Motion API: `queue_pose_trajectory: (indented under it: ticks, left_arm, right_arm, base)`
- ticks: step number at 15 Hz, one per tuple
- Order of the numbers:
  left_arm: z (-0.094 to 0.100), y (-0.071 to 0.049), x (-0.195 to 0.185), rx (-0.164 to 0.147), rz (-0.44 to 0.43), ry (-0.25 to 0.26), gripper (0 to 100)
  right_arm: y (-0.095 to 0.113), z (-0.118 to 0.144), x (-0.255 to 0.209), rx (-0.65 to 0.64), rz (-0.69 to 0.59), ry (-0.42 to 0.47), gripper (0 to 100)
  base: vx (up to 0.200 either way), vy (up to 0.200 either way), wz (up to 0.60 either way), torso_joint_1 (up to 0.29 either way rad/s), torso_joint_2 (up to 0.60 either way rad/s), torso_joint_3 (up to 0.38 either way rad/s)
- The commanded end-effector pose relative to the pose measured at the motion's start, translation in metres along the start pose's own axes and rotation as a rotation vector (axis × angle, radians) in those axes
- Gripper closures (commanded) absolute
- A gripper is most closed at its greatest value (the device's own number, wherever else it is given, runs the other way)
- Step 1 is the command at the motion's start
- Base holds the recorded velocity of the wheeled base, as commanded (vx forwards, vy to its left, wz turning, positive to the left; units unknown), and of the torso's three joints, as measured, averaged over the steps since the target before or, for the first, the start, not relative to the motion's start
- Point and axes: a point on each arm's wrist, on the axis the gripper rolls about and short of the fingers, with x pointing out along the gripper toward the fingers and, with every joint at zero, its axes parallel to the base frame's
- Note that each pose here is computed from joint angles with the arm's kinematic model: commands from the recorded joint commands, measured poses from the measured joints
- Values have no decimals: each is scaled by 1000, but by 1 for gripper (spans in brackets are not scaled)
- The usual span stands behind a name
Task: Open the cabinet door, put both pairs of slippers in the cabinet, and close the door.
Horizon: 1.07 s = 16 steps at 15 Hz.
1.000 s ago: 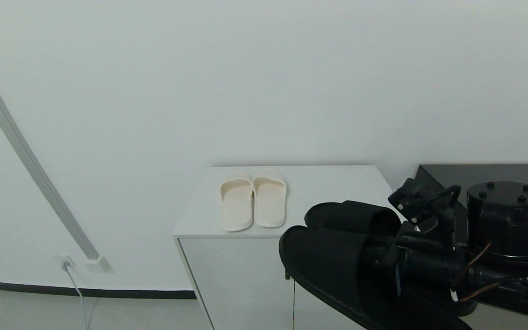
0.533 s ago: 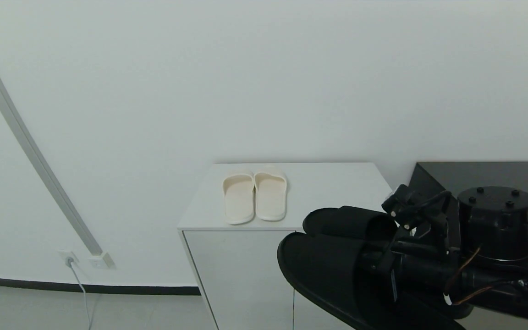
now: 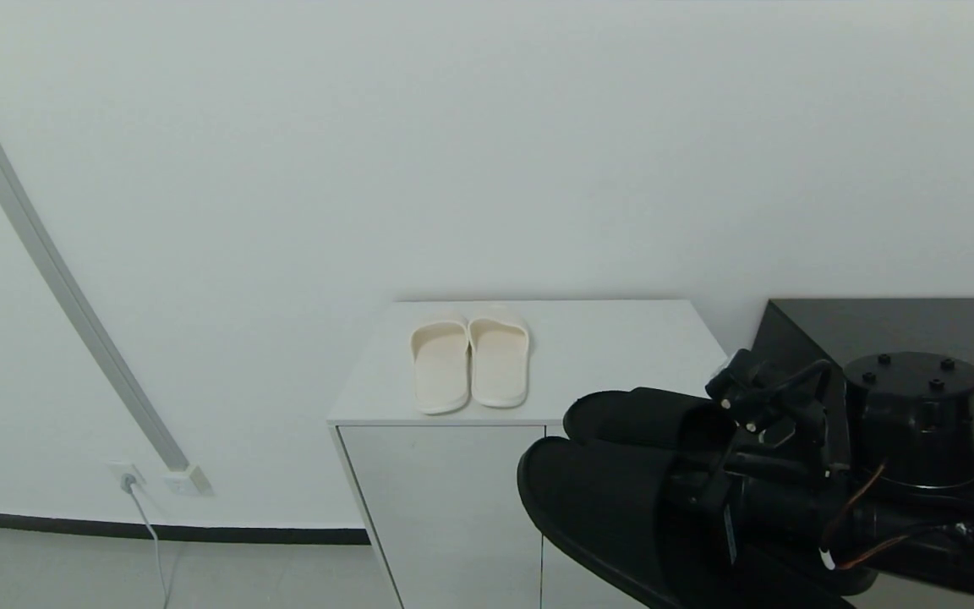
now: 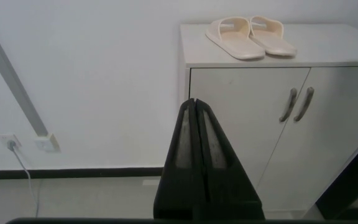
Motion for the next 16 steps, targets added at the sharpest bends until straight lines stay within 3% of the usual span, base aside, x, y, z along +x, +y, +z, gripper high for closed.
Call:
queue_pose_trajectory:
  ticks: [1,6,7,16]
  left_arm:
    - [0,0,0,2,1,1,100]
    - [0,0,0,2,-2,1,100]
    - [0,0,0,-3,-2,1,0]
    - [0,0,0,-4,0,1,0]
  right_arm:
    - [0,0,0,0,0,1,100]
    - [0,-1,0,-2,2,4,100]
    - [0,-1,0,-2,2,4,100]
    - [1,-7,-1,-19,4,17,100]
  base:
    - [0,0,0,0,0,0]
    - [0,0,0,-38,84,51]
    - [0,0,0,-149,349,193]
    - [0,0,0,-192,433,247]
